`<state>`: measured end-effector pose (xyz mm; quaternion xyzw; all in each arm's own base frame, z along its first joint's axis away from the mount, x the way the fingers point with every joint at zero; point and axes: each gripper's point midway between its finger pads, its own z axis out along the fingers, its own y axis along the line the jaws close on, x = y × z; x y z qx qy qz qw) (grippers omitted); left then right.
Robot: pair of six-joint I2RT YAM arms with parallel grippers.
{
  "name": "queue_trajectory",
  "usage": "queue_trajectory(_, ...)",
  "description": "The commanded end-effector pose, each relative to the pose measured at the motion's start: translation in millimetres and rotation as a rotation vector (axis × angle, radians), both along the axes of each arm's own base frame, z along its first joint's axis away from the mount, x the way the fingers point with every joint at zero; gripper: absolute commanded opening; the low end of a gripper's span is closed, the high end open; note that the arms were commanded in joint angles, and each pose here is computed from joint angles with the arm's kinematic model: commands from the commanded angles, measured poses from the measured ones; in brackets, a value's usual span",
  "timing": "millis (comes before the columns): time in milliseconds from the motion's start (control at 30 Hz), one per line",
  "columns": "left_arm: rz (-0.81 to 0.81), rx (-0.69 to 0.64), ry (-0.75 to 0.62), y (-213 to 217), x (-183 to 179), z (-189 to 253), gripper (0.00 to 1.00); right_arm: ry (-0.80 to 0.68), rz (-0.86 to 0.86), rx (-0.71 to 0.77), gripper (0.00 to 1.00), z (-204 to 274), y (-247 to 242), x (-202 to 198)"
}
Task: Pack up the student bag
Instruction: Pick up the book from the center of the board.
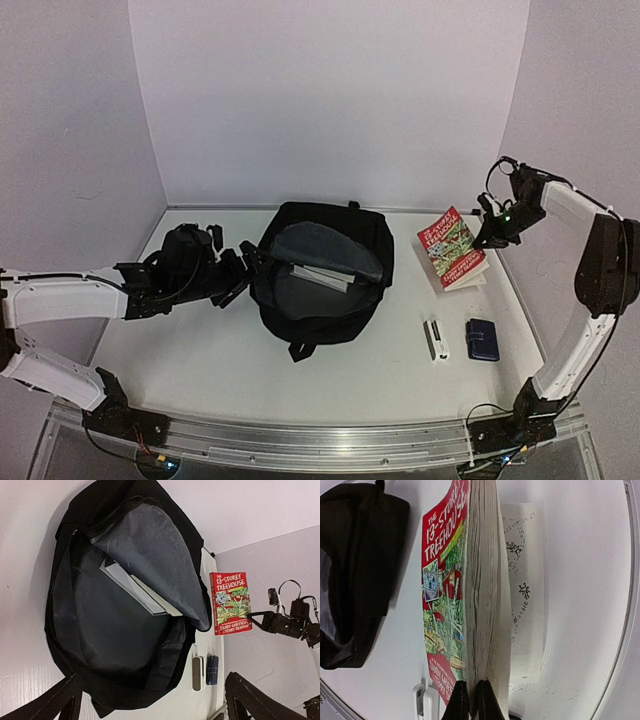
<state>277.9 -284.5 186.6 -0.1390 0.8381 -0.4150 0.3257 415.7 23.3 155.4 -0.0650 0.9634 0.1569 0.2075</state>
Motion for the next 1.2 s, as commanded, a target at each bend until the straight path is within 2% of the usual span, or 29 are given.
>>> queue_trajectory(0, -0.111, 0.02, -0.087, -19, 1, 31, 1.0, -0.138, 0.11, 0.043, 0.0, 68, 19, -11)
queue_trajectory(333, -0.397, 0.004, -0.154, -67, -11, 55, 1.0, -0.182, 0.371, 0.152, 0.0, 131, 92, -68)
queue_trajectory(600, -0.641, -0.138, -0.174, -110, -29, 61, 1.0, -0.202, 0.488, 0.274, 0.0, 164, 145, -107)
queue_trajectory(767, -0.713, -0.203, -0.152, -128, -31, 53, 1.0, -0.185, 0.553, 0.342, 0.0, 173, 171, -129)
queue_trajectory(967, -0.81, -0.343, -0.173, -147, -36, 63, 0.99, -0.153, 0.621, 0.381, 0.0, 171, 196, -150)
queue_trajectory(1167, -0.845, -0.42, -0.159, -160, -33, 61, 0.98, -0.129, 0.689, 0.42, 0.0, 172, 222, -172)
